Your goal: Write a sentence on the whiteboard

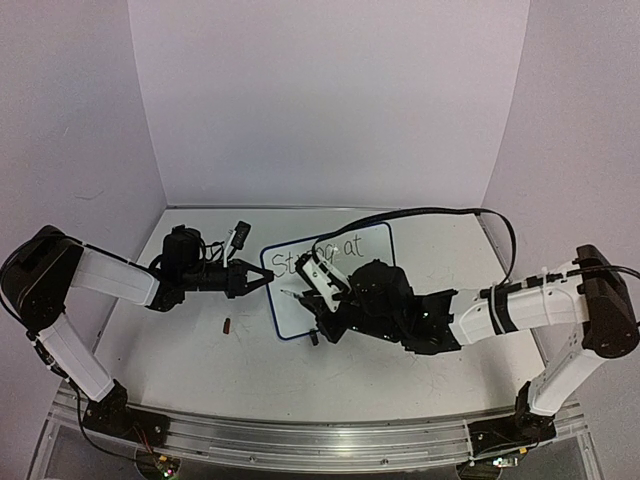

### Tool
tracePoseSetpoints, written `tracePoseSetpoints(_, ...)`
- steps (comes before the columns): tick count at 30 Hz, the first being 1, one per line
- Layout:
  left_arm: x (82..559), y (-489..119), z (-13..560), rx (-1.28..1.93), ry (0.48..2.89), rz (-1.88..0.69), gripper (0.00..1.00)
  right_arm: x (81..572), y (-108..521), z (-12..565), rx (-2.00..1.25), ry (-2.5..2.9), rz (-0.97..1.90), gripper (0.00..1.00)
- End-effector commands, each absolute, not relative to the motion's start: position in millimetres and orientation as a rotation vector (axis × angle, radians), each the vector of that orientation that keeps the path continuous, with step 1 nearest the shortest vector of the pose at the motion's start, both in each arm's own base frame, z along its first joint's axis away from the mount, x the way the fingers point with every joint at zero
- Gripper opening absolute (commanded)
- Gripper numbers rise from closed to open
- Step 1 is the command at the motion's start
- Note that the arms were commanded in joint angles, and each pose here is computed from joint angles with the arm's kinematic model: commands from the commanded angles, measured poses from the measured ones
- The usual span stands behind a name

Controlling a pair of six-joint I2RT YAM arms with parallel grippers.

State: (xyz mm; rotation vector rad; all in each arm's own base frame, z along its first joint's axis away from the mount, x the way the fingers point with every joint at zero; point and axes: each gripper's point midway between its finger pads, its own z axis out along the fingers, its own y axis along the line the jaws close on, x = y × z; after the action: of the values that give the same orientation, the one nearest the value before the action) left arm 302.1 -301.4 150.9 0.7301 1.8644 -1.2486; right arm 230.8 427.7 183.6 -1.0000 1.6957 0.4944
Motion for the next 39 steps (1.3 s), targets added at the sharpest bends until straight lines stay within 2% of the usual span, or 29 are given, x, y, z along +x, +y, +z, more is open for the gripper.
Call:
tracePoseSetpoints(1,312,-295,137,0.687,1.932,-1.162,0.0,230,448,198,-0.994,1.635,0.522,0.0)
tracePoseSetpoints(12,310,-294,138,0.69,1.928,-1.163,0.0,211,459,183,-1.112,1.573,0.579,0.0)
tracePoseSetpoints(31,309,-295,137,0.696,1.928,-1.165,0.0,250,444,170,-0.939,1.652,0.336,0.0)
tracePoseSetpoints(39,309,-294,137,0.696,1.927,-1.164,0.0,254,451,174,-0.93,1.64,0.347,0.0)
